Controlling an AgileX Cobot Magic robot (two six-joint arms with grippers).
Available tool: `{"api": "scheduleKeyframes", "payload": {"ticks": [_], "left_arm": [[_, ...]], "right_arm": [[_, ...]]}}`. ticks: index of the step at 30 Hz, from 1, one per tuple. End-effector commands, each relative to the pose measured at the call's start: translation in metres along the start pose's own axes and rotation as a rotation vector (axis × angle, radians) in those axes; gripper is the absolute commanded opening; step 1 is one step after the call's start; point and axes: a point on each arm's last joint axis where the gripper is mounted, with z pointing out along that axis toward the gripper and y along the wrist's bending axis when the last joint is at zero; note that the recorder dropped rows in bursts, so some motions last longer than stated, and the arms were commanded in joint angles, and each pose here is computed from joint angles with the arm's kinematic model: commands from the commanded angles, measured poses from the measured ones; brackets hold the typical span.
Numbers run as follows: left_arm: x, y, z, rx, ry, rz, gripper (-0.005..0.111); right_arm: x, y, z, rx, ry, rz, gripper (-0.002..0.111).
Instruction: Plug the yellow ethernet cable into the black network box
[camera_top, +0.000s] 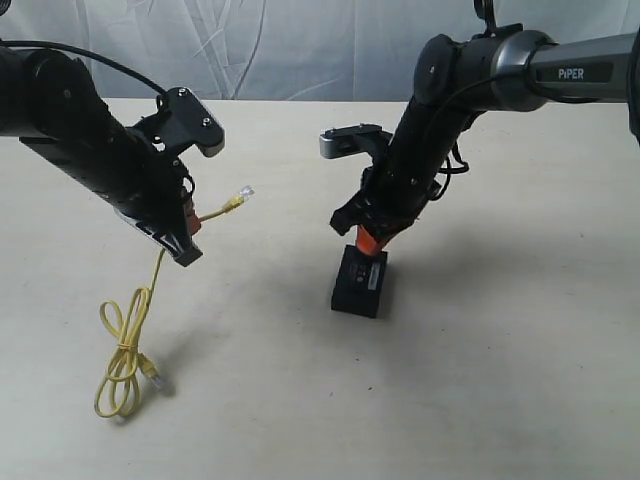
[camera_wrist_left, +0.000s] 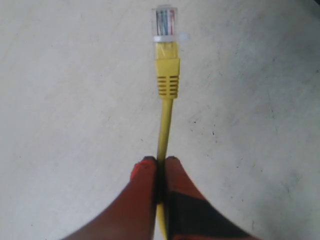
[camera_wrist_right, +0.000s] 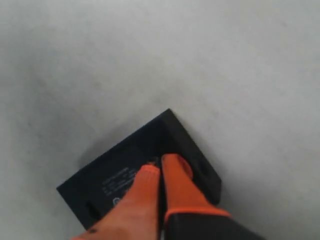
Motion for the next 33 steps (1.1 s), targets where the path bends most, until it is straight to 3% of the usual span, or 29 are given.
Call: {"api": "scheduleKeyframes", "payload": {"ticks": [1, 7, 11, 14, 18, 33], "left_arm": [[0.002, 0.001, 0.001, 0.001, 0.006, -0.004, 0.000], [0.002, 0.001, 0.001, 0.001, 0.006, -0.004, 0.000], [0.002, 0.001, 0.001, 0.001, 0.006, -0.004, 0.000], [0.004, 0.000, 0.001, 0.002, 0.024, 0.013, 0.000], [0.009, 0.002, 0.000, -0.008, 0.076, 0.074, 0.000], [0.008, 0.002, 0.000, -0.006, 0.071, 0.067, 0.000]], "right_arm": [[0.015, 0.006, 0.004, -0.034, 0.103, -0.038, -0.001], [0.013, 0.012, -0.013, -0.014, 0.047, -0.078, -0.001], [0.003, 0.035, -0.047, -0.053, -0.115, -0.066, -0.001], [-0.003, 0.062, -0.023, -0.050, -0.098, -0.082, -0.001], [-0.002, 0.078, 0.007, -0.026, -0.097, -0.058, -0.001], [0.007, 0.073, 0.022, 0.005, 0.025, -0.107, -0.001]]}}
